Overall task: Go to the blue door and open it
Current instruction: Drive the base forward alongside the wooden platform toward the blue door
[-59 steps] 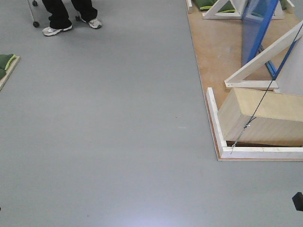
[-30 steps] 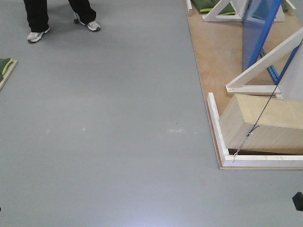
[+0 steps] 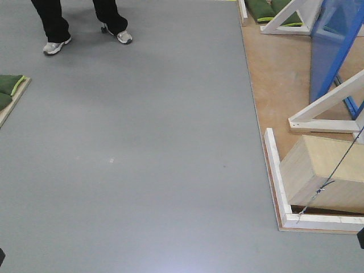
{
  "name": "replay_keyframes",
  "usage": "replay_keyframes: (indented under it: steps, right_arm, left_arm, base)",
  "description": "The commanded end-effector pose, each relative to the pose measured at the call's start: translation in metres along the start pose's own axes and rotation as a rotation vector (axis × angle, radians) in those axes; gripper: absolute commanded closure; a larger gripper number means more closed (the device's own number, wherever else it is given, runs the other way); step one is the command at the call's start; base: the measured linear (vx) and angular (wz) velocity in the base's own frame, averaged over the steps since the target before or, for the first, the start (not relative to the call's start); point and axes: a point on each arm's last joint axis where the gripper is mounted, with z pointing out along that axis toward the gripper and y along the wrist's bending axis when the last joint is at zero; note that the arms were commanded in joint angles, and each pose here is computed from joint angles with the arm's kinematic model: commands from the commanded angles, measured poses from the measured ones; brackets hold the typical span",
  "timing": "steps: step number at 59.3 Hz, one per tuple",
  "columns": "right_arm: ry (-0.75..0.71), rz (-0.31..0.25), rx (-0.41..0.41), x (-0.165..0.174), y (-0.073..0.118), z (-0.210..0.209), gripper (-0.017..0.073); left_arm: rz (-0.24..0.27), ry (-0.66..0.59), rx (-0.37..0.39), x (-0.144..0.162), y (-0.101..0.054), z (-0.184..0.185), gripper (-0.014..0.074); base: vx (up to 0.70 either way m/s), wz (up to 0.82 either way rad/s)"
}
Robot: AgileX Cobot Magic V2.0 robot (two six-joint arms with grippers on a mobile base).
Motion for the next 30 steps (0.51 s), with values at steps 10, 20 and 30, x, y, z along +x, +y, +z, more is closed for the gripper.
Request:
replay_keyframes:
  steps: [10, 20, 30]
  right_arm:
    - [-0.087, -0.012, -0.002, -0.0051, 0.0003, -0.0006, 0.0564]
    - [-0.087, -0.012, -0.002, -0.0051, 0.0003, -0.0006, 0.0564]
    - [-0.087, -0.012, -0.002, -0.0051, 0.0003, -0.0006, 0.0564]
  left_arm:
    - [-0.007, -0.12, 0.004, -0.0135, -0.0003, -0.0038, 0.0523]
    - [-0.007, -0.118, 0.002, -0.0134, -0.0001, -0.0036, 0.0523]
    - [-0.007, -0.118, 0.002, -0.0134, -0.0001, -0.0036, 0.0523]
  base:
    - [0.25, -0.07]
    - [0.3, -0.1]
    - [0.33, -0.09]
